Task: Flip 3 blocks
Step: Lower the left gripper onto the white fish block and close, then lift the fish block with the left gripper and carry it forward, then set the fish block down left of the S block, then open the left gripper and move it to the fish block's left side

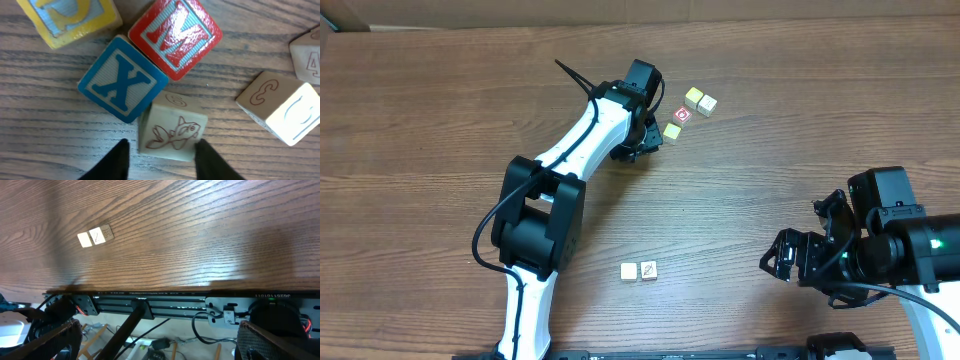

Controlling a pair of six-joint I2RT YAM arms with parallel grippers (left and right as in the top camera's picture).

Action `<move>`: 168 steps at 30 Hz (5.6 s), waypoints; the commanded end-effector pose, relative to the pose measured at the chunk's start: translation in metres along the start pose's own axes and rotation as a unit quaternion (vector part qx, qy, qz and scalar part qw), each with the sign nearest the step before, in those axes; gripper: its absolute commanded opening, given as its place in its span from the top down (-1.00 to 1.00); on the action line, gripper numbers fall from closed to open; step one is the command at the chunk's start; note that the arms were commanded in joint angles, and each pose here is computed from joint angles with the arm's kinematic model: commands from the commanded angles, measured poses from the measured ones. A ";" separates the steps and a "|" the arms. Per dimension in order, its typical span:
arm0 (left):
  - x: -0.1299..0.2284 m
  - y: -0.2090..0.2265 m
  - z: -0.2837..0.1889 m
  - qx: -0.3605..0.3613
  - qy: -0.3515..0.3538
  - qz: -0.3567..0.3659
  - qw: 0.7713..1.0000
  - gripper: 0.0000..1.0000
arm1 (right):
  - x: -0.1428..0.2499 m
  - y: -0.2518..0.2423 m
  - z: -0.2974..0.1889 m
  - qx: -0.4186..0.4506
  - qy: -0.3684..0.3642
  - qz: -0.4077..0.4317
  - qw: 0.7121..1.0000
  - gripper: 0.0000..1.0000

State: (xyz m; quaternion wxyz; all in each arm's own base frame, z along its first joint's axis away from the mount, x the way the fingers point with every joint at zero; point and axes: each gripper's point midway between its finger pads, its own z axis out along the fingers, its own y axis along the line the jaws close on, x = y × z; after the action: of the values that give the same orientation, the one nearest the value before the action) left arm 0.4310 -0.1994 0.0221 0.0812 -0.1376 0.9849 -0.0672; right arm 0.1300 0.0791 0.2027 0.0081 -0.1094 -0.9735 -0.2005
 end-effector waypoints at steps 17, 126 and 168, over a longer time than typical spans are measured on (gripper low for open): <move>0.006 -0.007 0.007 0.008 0.016 0.068 0.998 0.58 | -0.001 0.005 -0.005 -0.008 -0.011 -0.011 1.000 -1.00; 0.250 0.132 -0.051 0.009 0.070 0.087 0.994 0.88 | -0.001 0.005 -0.005 -0.008 -0.011 -0.010 1.000 -1.00; 0.218 0.132 -0.053 0.012 0.010 0.036 0.999 0.87 | -0.002 0.003 -0.005 -0.003 -0.013 -0.012 1.000 -1.00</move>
State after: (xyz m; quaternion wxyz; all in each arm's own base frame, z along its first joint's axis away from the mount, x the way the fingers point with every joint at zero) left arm 0.1800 -0.1293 0.0213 0.0719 -0.1167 0.9879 -0.0728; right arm 0.1302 0.0789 0.2028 0.0076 -0.1091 -0.9737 -0.1998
